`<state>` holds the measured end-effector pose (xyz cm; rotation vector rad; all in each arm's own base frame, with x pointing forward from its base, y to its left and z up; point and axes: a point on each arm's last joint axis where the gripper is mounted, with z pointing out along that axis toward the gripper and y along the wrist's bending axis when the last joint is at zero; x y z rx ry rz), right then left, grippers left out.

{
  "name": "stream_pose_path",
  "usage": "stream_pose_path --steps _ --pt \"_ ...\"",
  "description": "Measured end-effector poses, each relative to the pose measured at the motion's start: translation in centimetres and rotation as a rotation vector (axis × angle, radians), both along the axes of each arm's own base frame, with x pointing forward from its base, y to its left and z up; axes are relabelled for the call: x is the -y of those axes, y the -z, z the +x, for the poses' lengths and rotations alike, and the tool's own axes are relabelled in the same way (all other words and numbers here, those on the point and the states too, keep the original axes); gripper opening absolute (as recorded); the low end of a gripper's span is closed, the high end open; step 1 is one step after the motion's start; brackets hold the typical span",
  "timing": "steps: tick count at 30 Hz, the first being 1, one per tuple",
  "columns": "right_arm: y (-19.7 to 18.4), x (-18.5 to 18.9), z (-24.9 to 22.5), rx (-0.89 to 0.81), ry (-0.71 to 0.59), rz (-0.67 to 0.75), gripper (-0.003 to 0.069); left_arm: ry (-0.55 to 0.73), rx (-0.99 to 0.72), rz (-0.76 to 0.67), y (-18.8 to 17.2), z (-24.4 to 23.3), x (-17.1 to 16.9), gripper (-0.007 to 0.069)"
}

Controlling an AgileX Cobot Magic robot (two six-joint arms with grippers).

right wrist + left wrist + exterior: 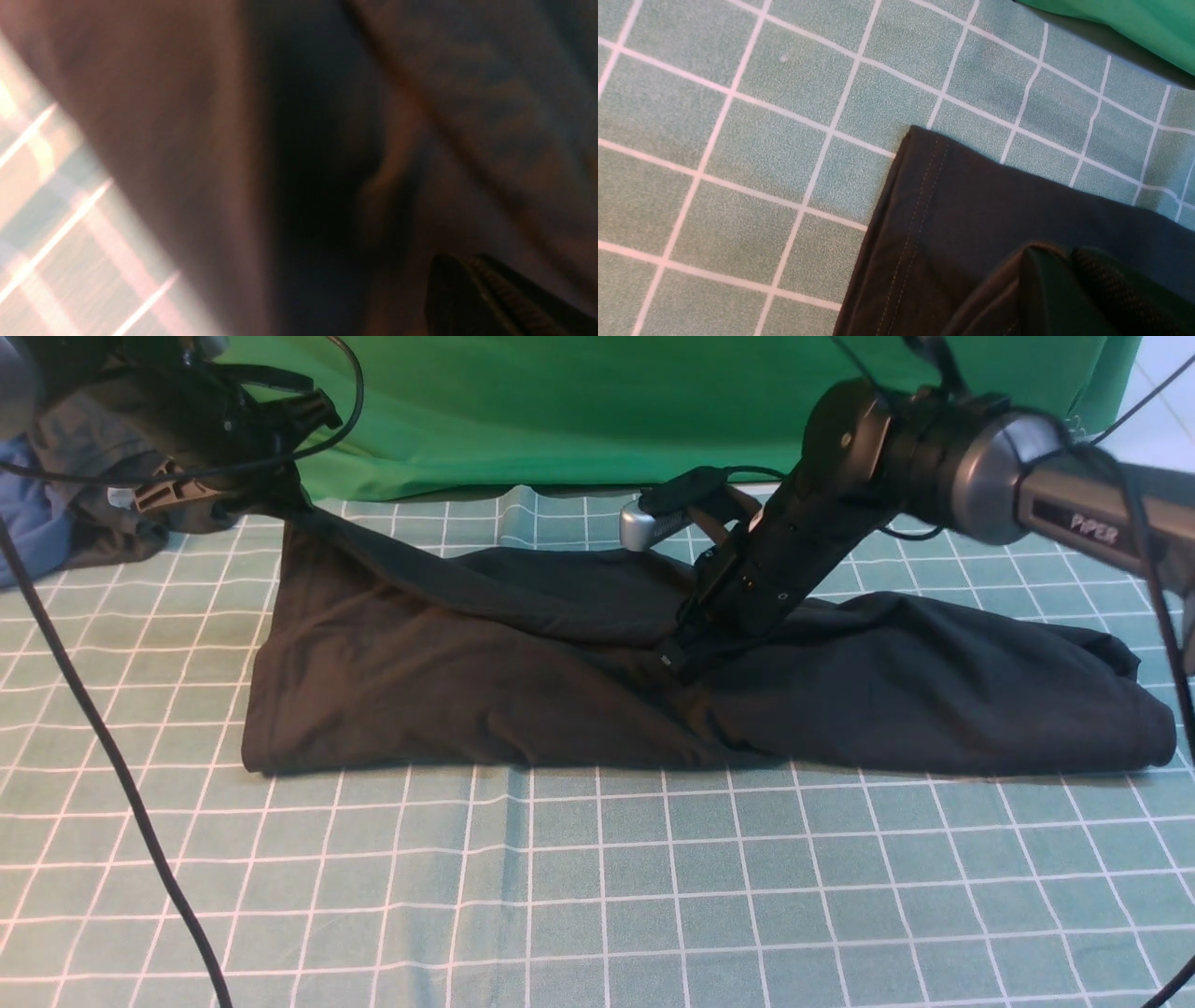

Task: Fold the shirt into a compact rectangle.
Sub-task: 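Fold the black garment in half by bringing its near edge over to the far edge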

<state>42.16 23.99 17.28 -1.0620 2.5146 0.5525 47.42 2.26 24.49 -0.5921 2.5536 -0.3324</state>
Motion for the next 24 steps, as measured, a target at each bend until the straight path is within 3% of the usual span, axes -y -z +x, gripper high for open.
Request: stream_pose_path --steps 10,14,17,24 --pt "2.6 0.6 4.9 0.194 0.151 0.046 0.0016 -0.009 0.019 -0.031 0.0 0.2 0.2 0.0013" --pt "2.5 1.9 7.1 0.197 0.241 0.077 0.0018 -0.016 0.021 -0.06 0.0 0.3 0.4 0.0013" --pt "-0.1 3.3 8.4 0.215 0.26 0.097 0.0019 -0.015 0.022 -0.068 0.1 0.3 0.4 0.0013" --pt "-5.0 3.6 7.4 0.167 0.17 0.091 0.0019 -0.003 0.024 -0.061 0.1 0.3 0.4 0.0015"
